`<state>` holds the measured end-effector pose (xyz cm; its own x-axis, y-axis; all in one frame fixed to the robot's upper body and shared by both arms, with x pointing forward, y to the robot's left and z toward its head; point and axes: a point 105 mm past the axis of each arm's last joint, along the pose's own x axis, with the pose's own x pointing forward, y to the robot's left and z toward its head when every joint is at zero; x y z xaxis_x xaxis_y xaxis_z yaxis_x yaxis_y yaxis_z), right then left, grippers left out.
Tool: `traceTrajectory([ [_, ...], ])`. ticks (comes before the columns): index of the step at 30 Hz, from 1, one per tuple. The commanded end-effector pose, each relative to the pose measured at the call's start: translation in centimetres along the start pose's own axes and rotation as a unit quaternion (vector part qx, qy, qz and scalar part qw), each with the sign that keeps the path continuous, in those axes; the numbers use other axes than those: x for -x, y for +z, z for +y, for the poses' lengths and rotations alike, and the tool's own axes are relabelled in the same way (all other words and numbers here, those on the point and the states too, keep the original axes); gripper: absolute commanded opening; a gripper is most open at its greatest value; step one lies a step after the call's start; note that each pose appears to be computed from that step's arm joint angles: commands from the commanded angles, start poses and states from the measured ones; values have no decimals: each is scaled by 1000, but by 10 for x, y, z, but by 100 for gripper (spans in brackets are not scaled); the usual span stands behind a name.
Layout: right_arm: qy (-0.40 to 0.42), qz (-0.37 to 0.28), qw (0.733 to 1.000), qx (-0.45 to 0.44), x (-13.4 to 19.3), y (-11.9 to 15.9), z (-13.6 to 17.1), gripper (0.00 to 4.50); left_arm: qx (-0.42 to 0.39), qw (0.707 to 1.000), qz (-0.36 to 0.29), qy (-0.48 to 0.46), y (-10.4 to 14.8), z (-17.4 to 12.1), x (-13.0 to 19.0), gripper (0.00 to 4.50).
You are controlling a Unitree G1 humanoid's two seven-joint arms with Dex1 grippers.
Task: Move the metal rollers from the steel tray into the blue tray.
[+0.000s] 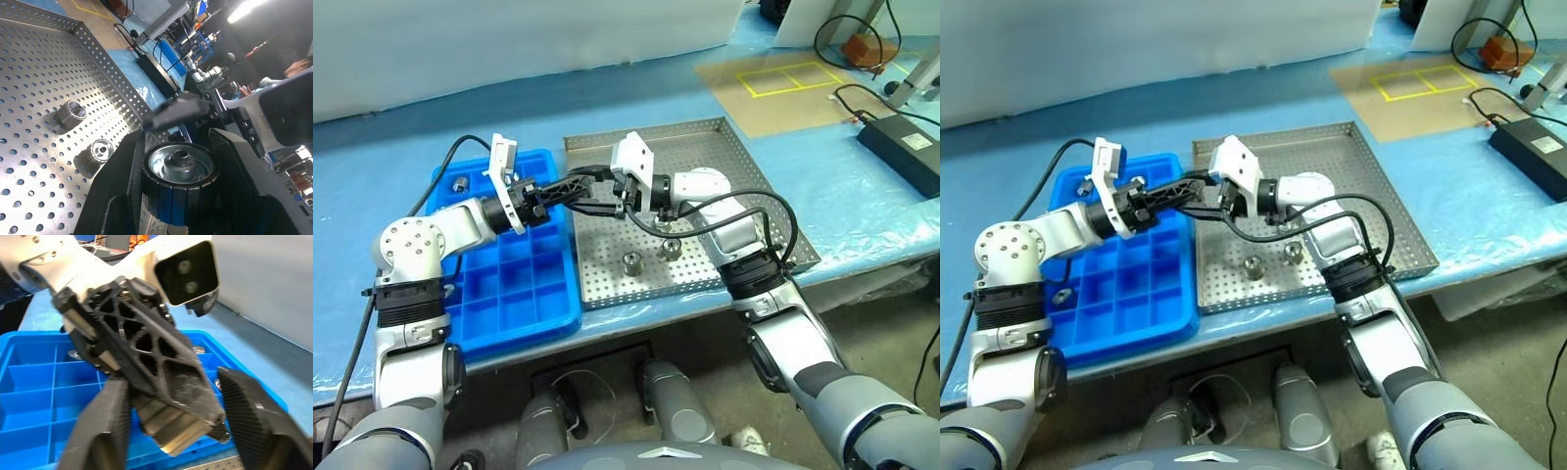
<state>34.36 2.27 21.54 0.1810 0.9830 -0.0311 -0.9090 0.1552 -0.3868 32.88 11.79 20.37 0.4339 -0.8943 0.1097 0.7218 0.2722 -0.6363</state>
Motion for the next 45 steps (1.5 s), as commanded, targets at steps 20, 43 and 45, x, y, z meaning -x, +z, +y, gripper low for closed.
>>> traceTrajectory([
  [20, 28, -53, 994, -93, 31, 39, -11, 406, -6, 998, -31, 49, 14, 22, 1, 172],
  [43, 42, -37, 994, -95, 27, 28, -7, 406, -384, 865, -44, 320, 7, -5, 78, 172],
  [45, 61, -36, 991, -110, 27, 26, -3, 406, -391, 863, -45, 317, -2, -13, 80, 172],
])
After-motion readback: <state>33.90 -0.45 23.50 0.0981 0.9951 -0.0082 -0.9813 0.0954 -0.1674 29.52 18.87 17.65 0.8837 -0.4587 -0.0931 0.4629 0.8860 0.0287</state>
